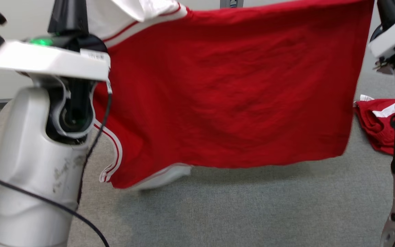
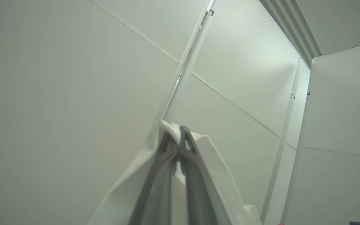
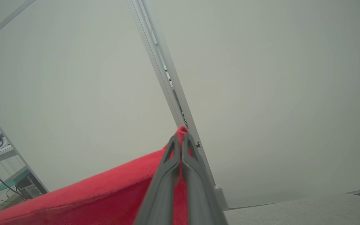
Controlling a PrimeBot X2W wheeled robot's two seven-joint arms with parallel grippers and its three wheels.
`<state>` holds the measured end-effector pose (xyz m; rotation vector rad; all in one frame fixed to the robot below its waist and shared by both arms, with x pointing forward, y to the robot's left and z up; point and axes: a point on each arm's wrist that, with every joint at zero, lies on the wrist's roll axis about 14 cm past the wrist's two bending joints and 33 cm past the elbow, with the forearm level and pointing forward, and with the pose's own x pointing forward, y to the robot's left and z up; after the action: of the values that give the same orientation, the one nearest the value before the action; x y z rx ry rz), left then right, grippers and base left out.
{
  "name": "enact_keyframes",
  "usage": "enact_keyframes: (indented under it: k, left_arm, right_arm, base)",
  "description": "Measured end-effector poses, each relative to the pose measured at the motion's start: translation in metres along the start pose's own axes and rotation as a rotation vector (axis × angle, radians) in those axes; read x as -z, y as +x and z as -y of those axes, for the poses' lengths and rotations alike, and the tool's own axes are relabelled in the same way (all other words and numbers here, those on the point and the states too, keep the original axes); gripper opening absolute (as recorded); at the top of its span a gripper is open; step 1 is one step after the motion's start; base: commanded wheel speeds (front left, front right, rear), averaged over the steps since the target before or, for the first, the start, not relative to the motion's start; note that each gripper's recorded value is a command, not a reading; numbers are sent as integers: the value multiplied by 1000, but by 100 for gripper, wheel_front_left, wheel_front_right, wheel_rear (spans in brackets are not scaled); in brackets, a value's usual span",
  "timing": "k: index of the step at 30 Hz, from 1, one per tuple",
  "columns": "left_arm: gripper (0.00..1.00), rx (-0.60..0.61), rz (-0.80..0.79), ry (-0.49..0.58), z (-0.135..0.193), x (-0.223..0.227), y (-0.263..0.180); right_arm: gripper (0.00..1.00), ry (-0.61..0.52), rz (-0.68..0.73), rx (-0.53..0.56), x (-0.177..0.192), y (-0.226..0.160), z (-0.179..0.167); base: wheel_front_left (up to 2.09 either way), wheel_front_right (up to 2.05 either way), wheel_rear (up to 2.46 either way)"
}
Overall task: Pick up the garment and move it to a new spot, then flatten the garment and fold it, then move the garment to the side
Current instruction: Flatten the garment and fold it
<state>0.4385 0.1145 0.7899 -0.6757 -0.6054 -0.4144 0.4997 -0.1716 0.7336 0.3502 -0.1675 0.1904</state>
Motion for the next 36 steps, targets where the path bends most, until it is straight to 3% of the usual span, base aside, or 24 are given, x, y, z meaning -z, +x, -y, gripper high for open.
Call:
enact_keyframes:
  k: [12,19,24,27,29,36]
  left_arm:
    - [0,-46,-113,52,-28,19,89]
    - [0,25,-98,106,-35,43,156]
    - [0,105,24,122,-35,51,191]
    - [0,175,74,222,-38,62,199]
    - [0,164,59,211,-53,81,200]
    - [0,35,-132,193,-137,178,169]
  right_arm:
    - [0,-40,1,33,-27,67,7]
    - [0,-36,127,20,-44,130,10]
    - [0,-66,288,-55,-46,165,-7]
    - [0,-107,363,-137,-25,177,-23]
    - [0,-129,365,-148,0,183,-14]
    - [0,-143,147,-94,122,196,40]
  base:
    - [0,0,0]
    - [0,0,0]
    - [0,0,0]
    - [0,0,0]
    - [0,0,0]
    - [0,0,0]
